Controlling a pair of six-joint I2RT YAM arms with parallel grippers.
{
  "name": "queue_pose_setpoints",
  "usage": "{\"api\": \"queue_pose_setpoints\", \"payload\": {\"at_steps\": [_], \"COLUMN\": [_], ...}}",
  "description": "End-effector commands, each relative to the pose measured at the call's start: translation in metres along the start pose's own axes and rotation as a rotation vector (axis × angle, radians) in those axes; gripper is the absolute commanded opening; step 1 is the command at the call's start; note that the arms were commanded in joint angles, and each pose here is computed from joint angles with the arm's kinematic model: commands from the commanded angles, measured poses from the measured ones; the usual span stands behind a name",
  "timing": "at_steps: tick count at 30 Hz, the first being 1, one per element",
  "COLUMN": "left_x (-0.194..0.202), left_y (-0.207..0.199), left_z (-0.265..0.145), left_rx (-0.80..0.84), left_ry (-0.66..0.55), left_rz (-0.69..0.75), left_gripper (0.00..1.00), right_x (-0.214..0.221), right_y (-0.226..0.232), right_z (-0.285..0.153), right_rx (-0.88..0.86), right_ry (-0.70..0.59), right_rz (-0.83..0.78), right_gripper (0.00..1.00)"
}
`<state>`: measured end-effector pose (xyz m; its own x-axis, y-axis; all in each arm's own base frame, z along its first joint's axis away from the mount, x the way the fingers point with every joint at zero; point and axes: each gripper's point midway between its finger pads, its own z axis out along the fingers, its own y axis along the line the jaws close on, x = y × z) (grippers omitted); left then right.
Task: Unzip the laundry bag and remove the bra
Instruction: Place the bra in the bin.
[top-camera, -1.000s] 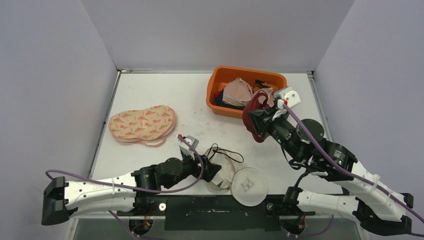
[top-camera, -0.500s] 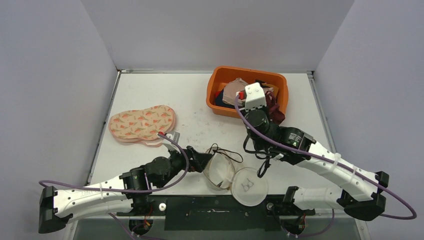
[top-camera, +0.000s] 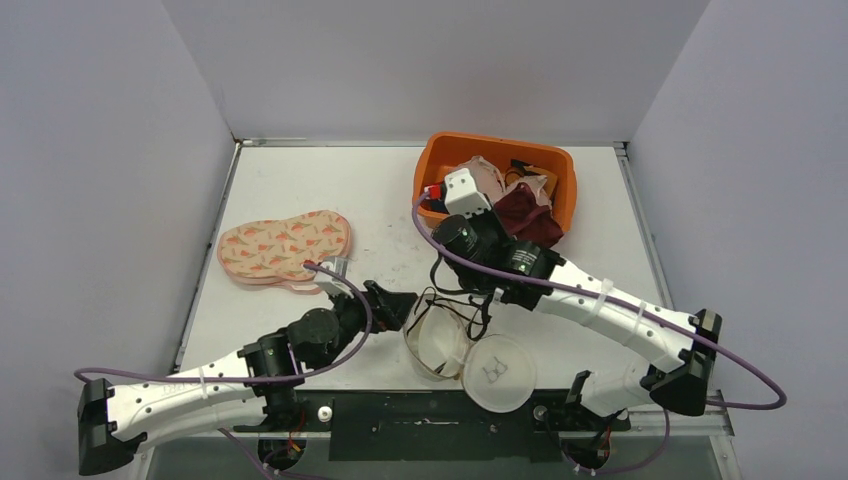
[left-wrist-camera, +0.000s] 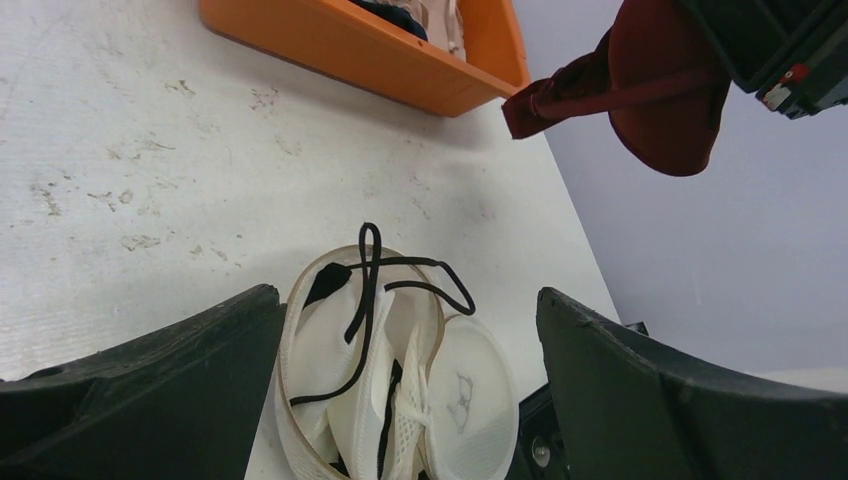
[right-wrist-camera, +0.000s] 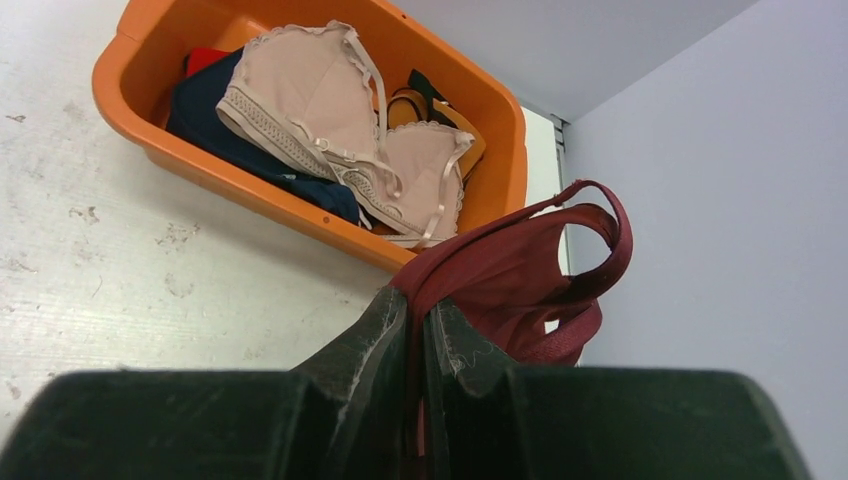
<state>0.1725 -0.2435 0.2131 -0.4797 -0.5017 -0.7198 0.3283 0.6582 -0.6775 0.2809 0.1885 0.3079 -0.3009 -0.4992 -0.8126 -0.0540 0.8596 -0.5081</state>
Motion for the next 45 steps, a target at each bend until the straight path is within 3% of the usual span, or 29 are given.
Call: {"api": "queue_pose_setpoints", "payload": {"at_steps": [1, 5, 10, 15, 20, 26, 33, 42, 45], "left_x": [-0.024, -0.024, -0.038, -0.047, -0.05, -0.038, -0.035, -0.015, -0.011], "left_y": [-0.001, 0.026, -0.006, -0.056, -0.086, -0.11, -0.136, -0.115, -0.108], "left_z": [0.0, -0.007, -0.008, -0.003, 0.017, 0.052, 0.077, 0.118, 0.128], "left_rx": [-0.026, -0.127, 0.059, 0.325, 0.378, 0.334, 0.328, 0.14, 0.088], "left_ry": [-0.086, -0.12, -0.177, -0.265, -0.324, -0.318, -0.335, -0.308, -0.305], "left_rz": [-0.071, -0.157, -0.202, -0.09, 0.111, 0.287, 0.34, 0.361, 0.357], "left_gripper": [0.96, 0.96, 0.96, 0.96, 0.96, 0.96, 0.96, 0.99, 0.83], "right_x": [-0.016, -0.013, -0.009, -0.011, -0.024, -0.032, -0.032, -0.036, -0.036], "right_y": [-0.014, -0.013, 0.004, 0.024, 0.037, 0.044, 0.049, 0.057, 0.057], "right_z": [0.016, 0.043, 0.044, 0.043, 0.034, 0.031, 0.029, 0.026, 0.025], "right_rx": [0.094, 0.067, -0.05, -0.214, -0.34, -0.425, -0.469, -0.515, -0.522], "right_ry": [-0.005, 0.031, 0.046, 0.077, 0.093, 0.113, 0.126, 0.125, 0.126], "right_rz": [0.034, 0.071, 0.176, 0.377, 0.537, 0.647, 0.707, 0.744, 0.749], "right_gripper": [0.05, 0.05, 0.05, 0.05, 0.05, 0.05, 0.05, 0.05, 0.05]}}
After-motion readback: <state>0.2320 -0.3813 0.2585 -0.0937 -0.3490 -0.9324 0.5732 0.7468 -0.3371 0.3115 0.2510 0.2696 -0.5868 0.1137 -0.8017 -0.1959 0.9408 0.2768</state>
